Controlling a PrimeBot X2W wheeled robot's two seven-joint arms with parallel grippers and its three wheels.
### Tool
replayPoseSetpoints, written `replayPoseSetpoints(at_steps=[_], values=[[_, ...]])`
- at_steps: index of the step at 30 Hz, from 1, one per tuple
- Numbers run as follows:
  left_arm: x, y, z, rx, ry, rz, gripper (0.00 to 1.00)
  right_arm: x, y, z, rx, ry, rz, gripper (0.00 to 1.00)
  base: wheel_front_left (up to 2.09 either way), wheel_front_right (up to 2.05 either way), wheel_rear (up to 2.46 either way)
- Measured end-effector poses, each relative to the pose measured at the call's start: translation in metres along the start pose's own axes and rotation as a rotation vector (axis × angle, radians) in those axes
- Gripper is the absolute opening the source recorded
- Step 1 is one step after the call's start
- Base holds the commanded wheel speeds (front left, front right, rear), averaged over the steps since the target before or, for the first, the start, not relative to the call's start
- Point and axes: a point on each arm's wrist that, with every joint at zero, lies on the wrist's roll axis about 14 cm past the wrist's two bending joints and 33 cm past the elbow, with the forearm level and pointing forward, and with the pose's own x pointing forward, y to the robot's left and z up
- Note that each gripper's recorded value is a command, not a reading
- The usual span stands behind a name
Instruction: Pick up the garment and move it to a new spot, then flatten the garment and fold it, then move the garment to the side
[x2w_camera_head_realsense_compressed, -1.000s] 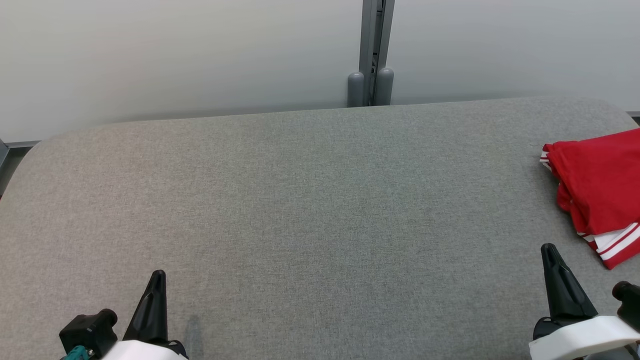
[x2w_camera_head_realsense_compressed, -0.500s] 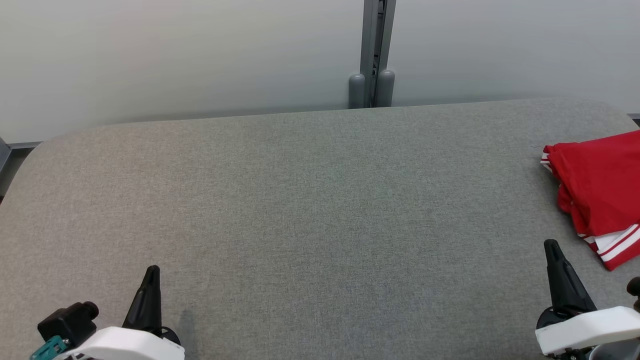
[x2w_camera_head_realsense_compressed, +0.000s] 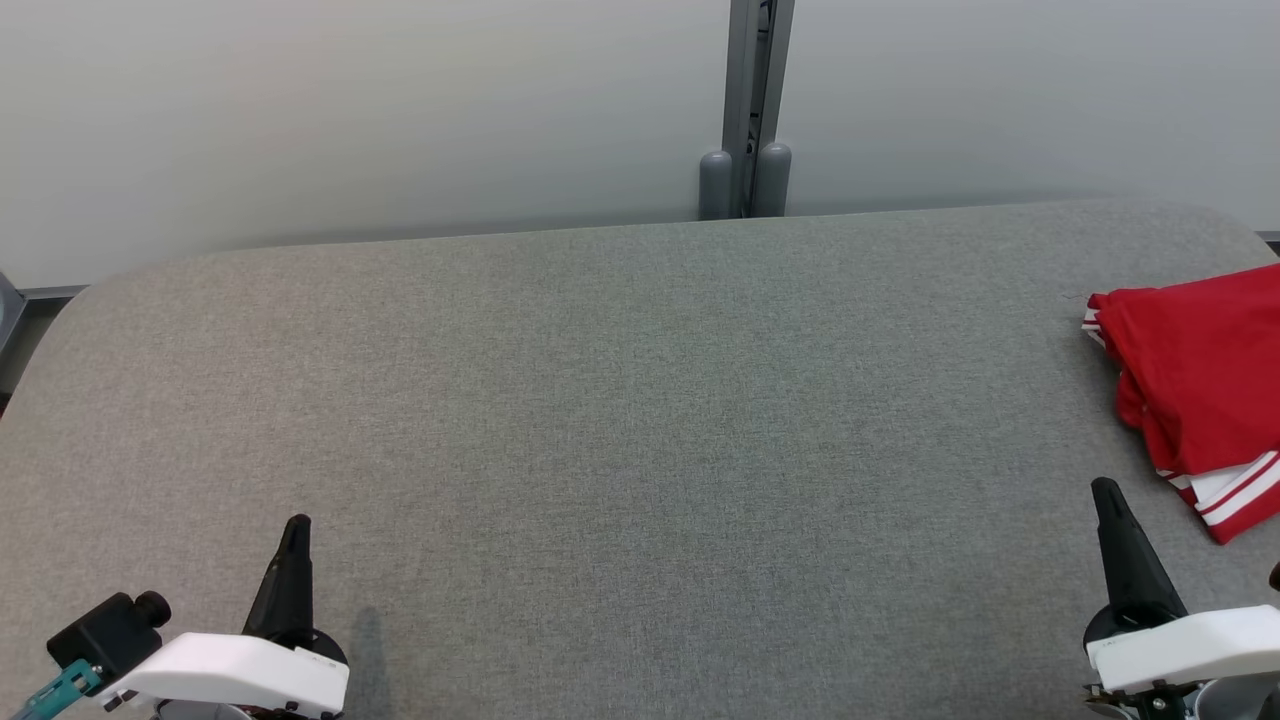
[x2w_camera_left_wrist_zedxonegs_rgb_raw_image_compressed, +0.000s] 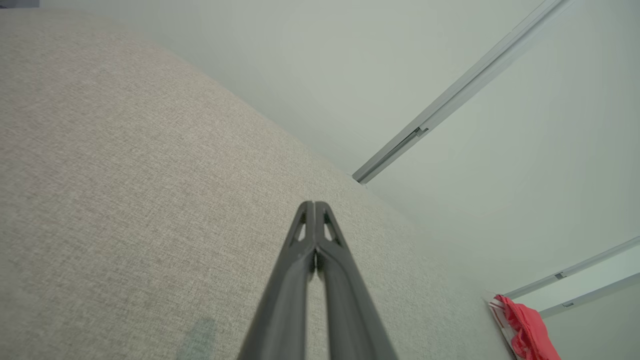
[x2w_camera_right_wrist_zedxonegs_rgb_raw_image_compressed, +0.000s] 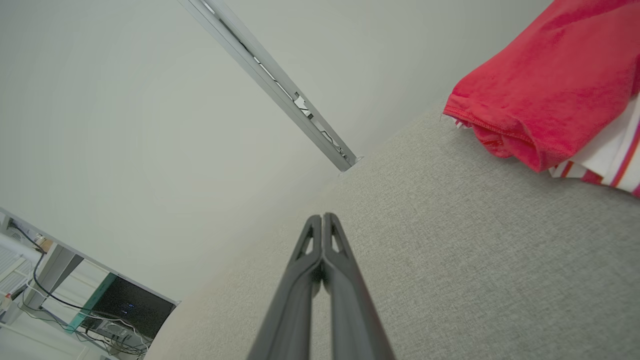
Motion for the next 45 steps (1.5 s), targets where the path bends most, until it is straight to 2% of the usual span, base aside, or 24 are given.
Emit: replayPoseSetpoints(at_steps=[26, 45], values=[[0.007, -0.004, 0.009, -0.328, -0.005, -0.028, 0.00, 0.008, -0.001, 0.000, 0.322, 0.001, -0.001, 0.00, 0.00, 0.00, 0.00], [0.010, -0.007, 0.017, -0.513, -0.021, -0.060, 0.00, 0.013, 0.001, 0.002, 0.505, -0.005, 0.007, 0.00, 0.00, 0.00, 0.00]])
